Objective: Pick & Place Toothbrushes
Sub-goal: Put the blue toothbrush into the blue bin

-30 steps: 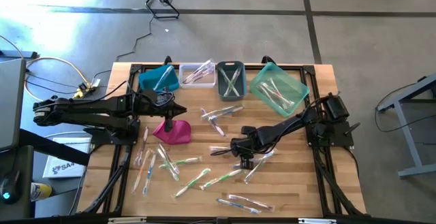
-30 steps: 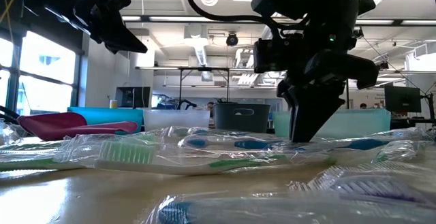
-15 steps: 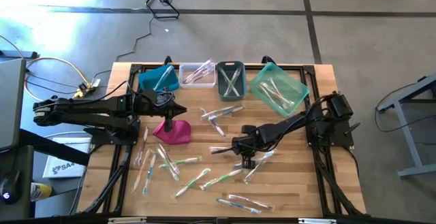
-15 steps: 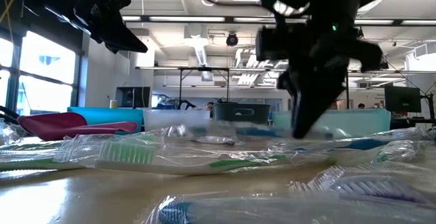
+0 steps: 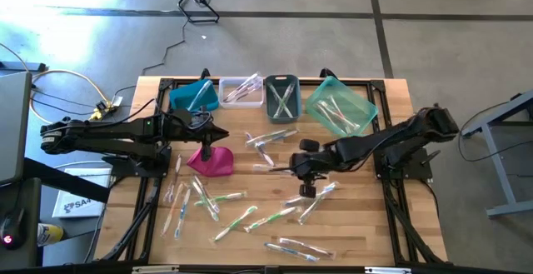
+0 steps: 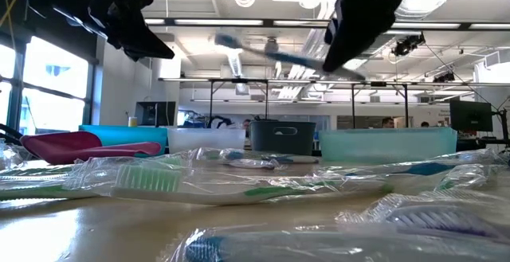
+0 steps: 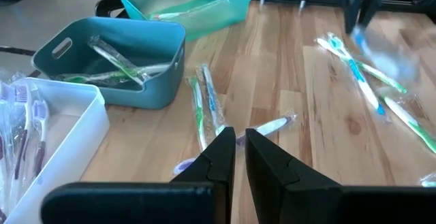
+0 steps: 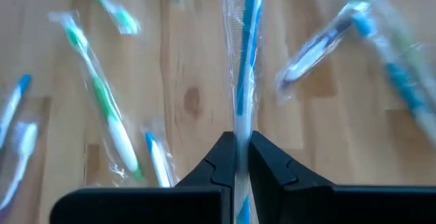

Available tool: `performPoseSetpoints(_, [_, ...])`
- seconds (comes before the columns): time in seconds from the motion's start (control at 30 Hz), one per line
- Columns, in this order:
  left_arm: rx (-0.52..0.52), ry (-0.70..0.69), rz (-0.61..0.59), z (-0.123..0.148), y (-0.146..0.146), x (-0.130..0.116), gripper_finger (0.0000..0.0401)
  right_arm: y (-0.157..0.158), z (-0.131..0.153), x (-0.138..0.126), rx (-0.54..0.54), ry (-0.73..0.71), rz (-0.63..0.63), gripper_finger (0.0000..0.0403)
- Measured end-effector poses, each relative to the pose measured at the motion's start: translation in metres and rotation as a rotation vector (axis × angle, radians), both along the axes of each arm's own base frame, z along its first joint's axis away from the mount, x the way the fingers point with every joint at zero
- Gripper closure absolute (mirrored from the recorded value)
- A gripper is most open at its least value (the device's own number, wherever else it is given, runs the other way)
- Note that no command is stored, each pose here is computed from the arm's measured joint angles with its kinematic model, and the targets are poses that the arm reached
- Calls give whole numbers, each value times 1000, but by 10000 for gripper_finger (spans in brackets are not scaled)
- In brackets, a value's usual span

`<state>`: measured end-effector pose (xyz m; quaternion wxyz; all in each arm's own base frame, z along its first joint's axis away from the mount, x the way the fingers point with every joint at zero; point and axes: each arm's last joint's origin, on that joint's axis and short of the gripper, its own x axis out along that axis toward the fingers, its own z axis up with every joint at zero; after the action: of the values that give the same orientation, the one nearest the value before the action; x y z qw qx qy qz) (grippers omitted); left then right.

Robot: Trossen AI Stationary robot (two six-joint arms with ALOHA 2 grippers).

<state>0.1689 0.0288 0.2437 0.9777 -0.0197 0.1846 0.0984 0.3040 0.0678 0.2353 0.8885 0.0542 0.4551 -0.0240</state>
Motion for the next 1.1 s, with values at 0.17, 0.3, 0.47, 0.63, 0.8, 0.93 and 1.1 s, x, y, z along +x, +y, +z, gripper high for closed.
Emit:
performPoseSetpoints(0.17, [-16,-3,7,0,0,0,373,-8,30,-21,-52,-69,-31,388])
performPoseSetpoints(0.3, [-14,-18,8,1,0,1,373,-18,51,-37,-101,-120,-48,388])
performPoseSetpoints(0.47, [30,-82,-1,6,2,8,373,-36,65,-53,-144,-130,-80,388])
performPoseSetpoints(0.63, [127,-75,-10,2,4,21,373,-52,65,-58,-181,-85,-93,388])
performPoseSetpoints(0.8, [138,-69,16,-10,9,41,373,-66,63,-59,-177,-50,-83,388])
performPoseSetpoints(0.93, [145,-107,25,-22,15,62,373,-75,63,-59,-184,-46,-67,388])
performPoseSetpoints(1.1, [117,-145,24,-40,40,79,373,-86,62,-61,-159,-14,-63,388])
